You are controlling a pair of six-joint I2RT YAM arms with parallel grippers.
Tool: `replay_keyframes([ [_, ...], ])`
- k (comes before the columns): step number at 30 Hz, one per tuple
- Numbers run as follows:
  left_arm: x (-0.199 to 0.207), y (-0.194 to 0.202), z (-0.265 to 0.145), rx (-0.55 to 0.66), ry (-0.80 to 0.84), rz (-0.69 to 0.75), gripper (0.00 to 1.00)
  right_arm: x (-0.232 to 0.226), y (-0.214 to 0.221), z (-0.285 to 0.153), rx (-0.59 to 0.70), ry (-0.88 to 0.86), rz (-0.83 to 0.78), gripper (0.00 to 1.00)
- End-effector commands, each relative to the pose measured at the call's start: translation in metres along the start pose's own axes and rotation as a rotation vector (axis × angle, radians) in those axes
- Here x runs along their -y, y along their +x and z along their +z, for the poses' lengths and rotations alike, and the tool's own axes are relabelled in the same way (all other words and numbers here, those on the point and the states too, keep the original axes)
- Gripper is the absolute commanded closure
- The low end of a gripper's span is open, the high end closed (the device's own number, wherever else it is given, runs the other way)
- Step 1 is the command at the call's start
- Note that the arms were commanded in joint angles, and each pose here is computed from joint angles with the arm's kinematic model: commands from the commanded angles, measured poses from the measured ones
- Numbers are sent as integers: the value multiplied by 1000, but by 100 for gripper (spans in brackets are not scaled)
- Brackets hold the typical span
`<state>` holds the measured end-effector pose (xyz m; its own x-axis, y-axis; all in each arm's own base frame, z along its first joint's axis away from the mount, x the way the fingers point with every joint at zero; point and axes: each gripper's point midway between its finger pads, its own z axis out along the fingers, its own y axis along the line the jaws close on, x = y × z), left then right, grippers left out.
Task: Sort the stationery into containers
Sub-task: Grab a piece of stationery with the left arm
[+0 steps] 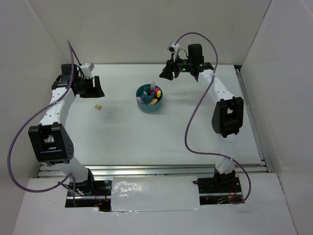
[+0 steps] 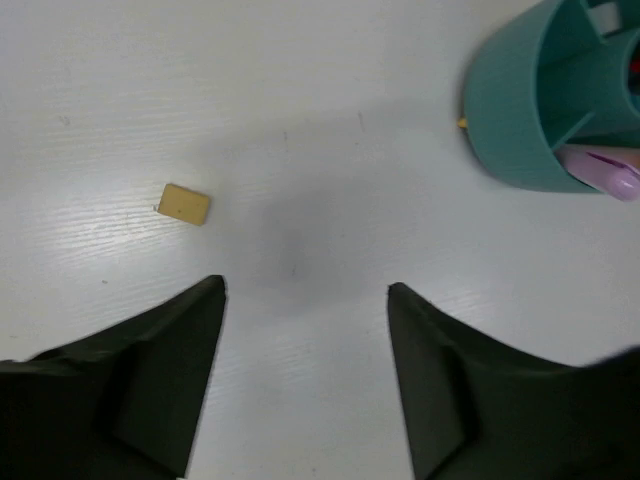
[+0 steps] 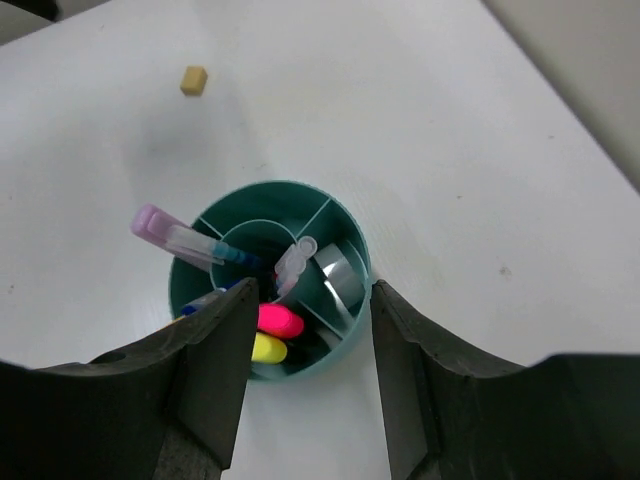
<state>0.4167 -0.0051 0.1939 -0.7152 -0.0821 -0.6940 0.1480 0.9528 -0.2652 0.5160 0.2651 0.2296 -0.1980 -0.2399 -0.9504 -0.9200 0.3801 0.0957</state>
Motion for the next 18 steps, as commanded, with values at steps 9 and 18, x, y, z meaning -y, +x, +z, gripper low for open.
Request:
replay_keyframes([
  [9, -80, 7, 71, -149, -98, 145, 38, -29, -73, -115, 125, 157, -34, 42],
  [18, -87, 24, 109, -240, -44, 153, 33, -33, -48, -152, 81, 237, 0, 42],
])
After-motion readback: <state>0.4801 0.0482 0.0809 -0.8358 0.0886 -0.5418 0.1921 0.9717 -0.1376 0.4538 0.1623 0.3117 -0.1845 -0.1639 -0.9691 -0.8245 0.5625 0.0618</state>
